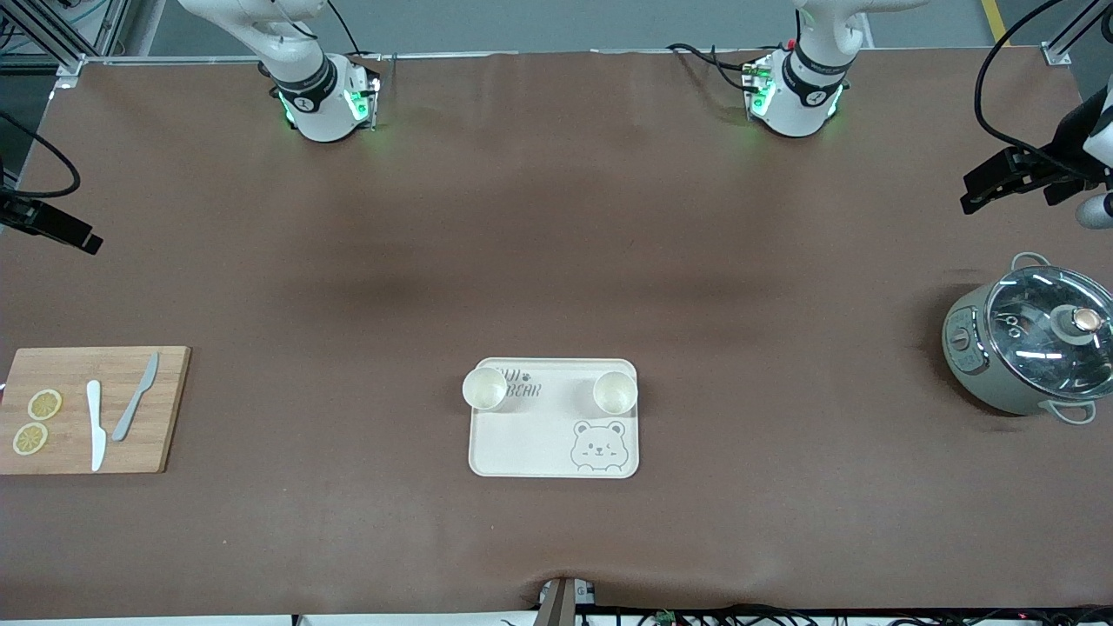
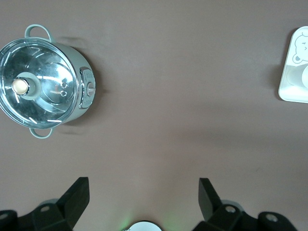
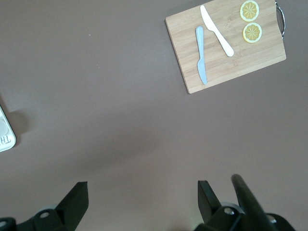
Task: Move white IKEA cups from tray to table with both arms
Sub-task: 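Reach the left gripper toward the white cup on the tray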
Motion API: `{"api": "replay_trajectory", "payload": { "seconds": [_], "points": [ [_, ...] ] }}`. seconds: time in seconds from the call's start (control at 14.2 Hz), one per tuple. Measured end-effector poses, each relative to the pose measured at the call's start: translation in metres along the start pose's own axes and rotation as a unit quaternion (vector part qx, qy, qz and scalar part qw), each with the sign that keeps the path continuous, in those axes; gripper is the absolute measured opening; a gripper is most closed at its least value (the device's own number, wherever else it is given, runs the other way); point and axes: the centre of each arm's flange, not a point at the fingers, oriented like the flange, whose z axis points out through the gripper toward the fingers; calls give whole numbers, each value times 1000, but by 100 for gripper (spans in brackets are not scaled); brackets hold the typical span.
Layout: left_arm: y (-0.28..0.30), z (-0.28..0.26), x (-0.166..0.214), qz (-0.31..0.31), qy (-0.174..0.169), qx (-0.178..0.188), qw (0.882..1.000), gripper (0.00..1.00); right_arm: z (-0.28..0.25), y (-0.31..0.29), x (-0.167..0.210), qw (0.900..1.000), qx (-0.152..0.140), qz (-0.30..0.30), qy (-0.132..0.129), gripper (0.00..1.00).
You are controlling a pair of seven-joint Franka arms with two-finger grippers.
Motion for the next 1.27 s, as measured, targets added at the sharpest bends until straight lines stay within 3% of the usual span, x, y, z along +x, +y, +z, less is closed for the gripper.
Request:
{"api": "replay_trajectory", "payload": {
  "seconds": [0.49,0.78,0.92,1.27],
  "points": [
    [5,9,5,4,-8,1,1000,100,3,1,1,1000,-1,1,-3,100],
    [17,40,28,14,-21,-1,1000,100,6,3,3,1000,-2,3,-10,100],
    [35,56,46,27,-6,-5,1000,100,7,3,3,1000,-3,3,-11,100],
    [103,109,70,37,-9,-8,999,100,7,2,3,1000,-3,3,-12,100]
  ]
}}
